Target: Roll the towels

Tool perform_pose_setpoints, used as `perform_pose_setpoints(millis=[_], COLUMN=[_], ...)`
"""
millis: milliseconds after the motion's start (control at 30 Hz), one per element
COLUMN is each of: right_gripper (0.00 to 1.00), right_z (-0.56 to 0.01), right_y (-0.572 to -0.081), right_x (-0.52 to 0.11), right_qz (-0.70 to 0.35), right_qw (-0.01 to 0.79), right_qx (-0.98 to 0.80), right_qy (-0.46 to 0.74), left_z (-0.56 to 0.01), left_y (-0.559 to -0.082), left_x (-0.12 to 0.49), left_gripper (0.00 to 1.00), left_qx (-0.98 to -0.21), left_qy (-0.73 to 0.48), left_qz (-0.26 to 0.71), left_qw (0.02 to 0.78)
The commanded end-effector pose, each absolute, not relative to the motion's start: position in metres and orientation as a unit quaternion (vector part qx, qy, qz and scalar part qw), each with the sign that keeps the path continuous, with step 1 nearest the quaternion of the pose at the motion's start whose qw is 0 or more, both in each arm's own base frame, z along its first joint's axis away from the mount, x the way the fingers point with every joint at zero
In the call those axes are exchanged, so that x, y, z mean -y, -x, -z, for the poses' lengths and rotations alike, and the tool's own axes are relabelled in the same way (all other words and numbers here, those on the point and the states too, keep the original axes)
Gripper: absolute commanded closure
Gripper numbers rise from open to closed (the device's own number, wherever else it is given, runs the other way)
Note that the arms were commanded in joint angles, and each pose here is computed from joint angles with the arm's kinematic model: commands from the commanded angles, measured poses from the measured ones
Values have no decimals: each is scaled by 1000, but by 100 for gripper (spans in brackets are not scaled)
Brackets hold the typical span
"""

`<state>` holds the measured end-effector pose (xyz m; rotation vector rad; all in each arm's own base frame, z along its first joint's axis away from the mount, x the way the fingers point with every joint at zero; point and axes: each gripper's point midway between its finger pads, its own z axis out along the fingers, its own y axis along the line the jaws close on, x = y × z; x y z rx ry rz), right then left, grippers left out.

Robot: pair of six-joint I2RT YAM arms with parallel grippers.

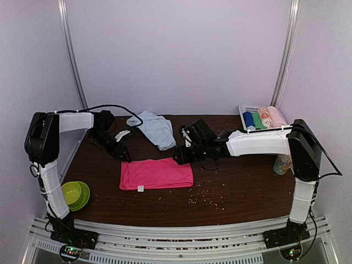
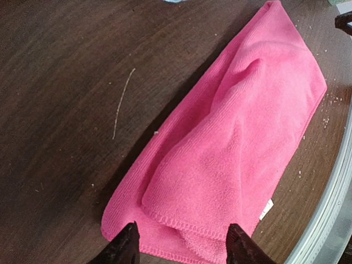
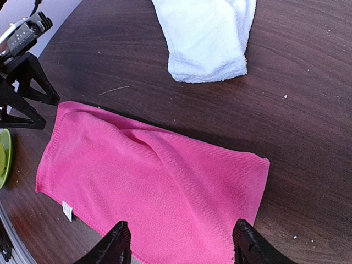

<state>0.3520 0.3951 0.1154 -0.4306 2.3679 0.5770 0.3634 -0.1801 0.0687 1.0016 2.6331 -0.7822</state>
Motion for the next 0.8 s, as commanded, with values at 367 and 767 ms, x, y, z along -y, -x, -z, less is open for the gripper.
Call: perform_pose_setpoints(millis=[367, 767], right_gripper=[37, 37], right_z=[-103, -98], right_y=[-344, -344], right_x=[-399, -402], right_qz=[-224, -227], right_qw=[317, 314], right_qx=[-906, -905], right_qy=[172, 176], left_z=[-47, -50], left_y=[-364, -366], left_x=[184, 184], left_gripper=[47, 53], left_qx=[-909, -911], left_qy=[-327, -322], left_qz=[244, 242], left_qw=[80, 91])
